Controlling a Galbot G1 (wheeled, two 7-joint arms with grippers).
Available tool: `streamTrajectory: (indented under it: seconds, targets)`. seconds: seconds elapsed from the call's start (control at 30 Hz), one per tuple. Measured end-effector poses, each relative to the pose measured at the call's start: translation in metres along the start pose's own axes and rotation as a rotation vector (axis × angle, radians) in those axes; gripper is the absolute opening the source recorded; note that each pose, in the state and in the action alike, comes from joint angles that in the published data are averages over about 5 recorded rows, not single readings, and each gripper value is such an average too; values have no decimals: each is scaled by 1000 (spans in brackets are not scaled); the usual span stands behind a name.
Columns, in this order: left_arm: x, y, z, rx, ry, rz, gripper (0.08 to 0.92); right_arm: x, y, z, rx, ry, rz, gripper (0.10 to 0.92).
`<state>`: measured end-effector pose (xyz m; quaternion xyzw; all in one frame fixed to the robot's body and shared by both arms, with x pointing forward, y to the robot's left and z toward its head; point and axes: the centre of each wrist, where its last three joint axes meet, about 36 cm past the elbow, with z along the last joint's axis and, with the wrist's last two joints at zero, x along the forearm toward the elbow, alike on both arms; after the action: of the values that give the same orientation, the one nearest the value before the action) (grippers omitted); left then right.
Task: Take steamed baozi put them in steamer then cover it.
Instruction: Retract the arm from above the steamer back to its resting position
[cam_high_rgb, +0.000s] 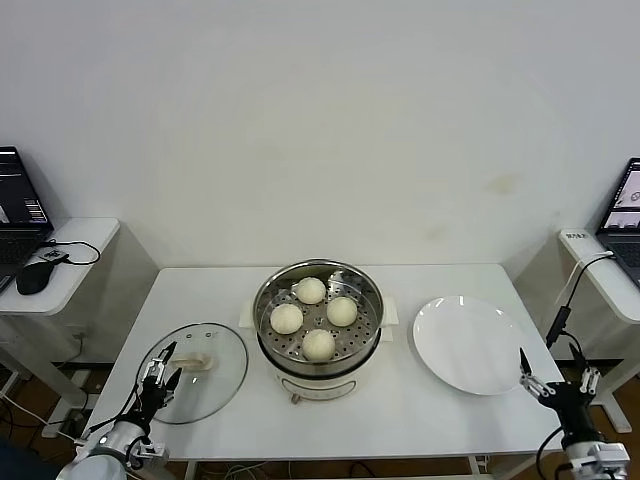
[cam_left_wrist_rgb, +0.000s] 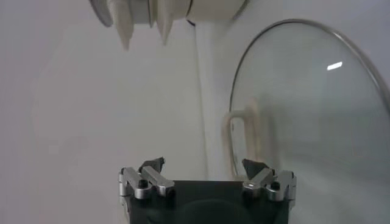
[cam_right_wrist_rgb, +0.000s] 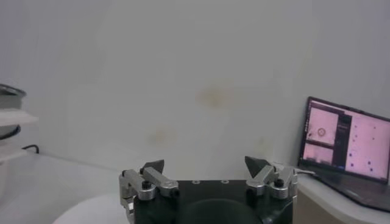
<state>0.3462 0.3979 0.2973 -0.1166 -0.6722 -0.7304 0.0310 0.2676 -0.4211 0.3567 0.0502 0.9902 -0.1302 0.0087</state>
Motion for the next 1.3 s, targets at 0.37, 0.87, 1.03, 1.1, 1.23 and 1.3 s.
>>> streamTrajectory:
  seconds: [0.37, 0.87, 1.03, 1.1, 1.23, 1.3]
  targets:
    - [-21, 8, -2, 28, 8, -14, 823, 7, -1, 7, 5, 19, 5, 823]
    - [-45, 6, -11, 66, 12, -17, 823, 11, 2, 16, 2, 44, -4, 823]
    - [-49, 3, -8, 71, 22, -11, 776, 11, 3, 18, 2, 48, -5, 823]
    - [-50, 1, -7, 72, 25, -9, 720, 11, 3, 18, 1, 49, -5, 823]
    - [-51, -3, -6, 78, 32, -7, 608, 12, 5, 20, 0, 50, -8, 823]
    - [-52, -5, -6, 82, 34, -8, 547, 12, 5, 20, -1, 51, -10, 823]
